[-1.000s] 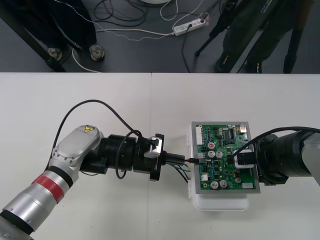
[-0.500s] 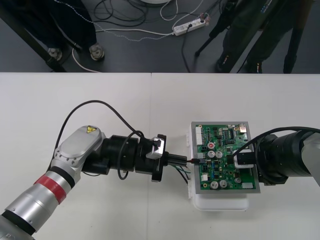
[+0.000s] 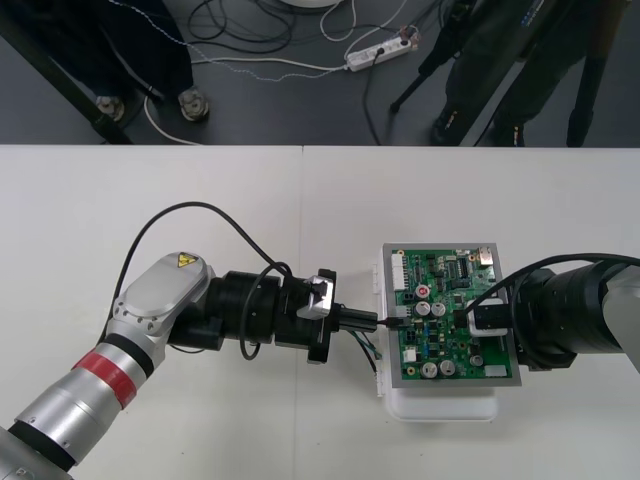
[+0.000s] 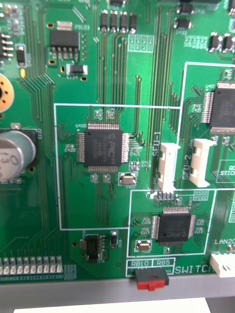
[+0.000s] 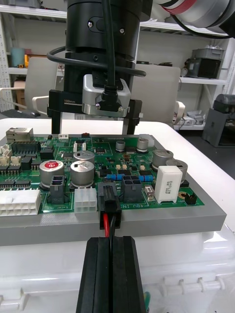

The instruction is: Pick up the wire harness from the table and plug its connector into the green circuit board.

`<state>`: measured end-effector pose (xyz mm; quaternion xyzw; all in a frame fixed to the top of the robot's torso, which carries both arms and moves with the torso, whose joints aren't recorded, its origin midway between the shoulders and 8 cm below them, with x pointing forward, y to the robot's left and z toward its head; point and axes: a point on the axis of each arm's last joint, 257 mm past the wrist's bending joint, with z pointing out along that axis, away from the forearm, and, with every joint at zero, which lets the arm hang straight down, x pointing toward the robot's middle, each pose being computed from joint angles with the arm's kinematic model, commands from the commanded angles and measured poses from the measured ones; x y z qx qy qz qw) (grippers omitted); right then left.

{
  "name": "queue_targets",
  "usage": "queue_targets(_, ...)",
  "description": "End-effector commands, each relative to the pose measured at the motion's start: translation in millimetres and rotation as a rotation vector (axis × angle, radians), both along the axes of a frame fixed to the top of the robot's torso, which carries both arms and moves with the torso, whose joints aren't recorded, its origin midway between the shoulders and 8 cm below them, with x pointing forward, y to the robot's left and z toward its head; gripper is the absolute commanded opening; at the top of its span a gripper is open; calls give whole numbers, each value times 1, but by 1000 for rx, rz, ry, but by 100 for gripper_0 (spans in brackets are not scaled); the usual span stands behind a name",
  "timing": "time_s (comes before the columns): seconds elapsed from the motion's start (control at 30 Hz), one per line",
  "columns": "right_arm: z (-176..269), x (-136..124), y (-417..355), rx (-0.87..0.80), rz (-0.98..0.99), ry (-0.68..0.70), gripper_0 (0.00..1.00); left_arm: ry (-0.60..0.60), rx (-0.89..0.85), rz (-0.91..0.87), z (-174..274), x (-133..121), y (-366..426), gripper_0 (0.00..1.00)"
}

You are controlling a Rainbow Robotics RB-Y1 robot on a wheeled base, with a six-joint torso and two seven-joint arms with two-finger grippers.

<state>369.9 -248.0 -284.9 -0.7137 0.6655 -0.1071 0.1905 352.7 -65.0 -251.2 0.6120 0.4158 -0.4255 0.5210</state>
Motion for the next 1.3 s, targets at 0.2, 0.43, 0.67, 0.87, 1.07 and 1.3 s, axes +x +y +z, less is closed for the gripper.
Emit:
queue_targets(0.2, 13, 6, 24, 13, 86, -39, 100, -101, -34, -24, 17, 0, -29, 0)
queue_targets(0.43, 13, 6, 24, 12, 85, -40, 100, -94, -34, -22, 18, 1, -22, 18)
queue_targets(0.67, 13, 6, 24, 14, 84, -39, 100, -78, -44, -12, 22, 5, -14, 98)
queue_targets(0.87, 13, 6, 24, 15, 84, -39, 100, -78, -52, -14, 27, 7, -4, 100)
queue_targets(1.07, 13, 7, 23, 11, 82, -42, 100, -78, -44, -17, 26, 9, 7, 100)
queue_targets(1.3, 18, 13, 15, -7, 72, -63, 100, -92, -9, 5, 23, 20, 34, 100)
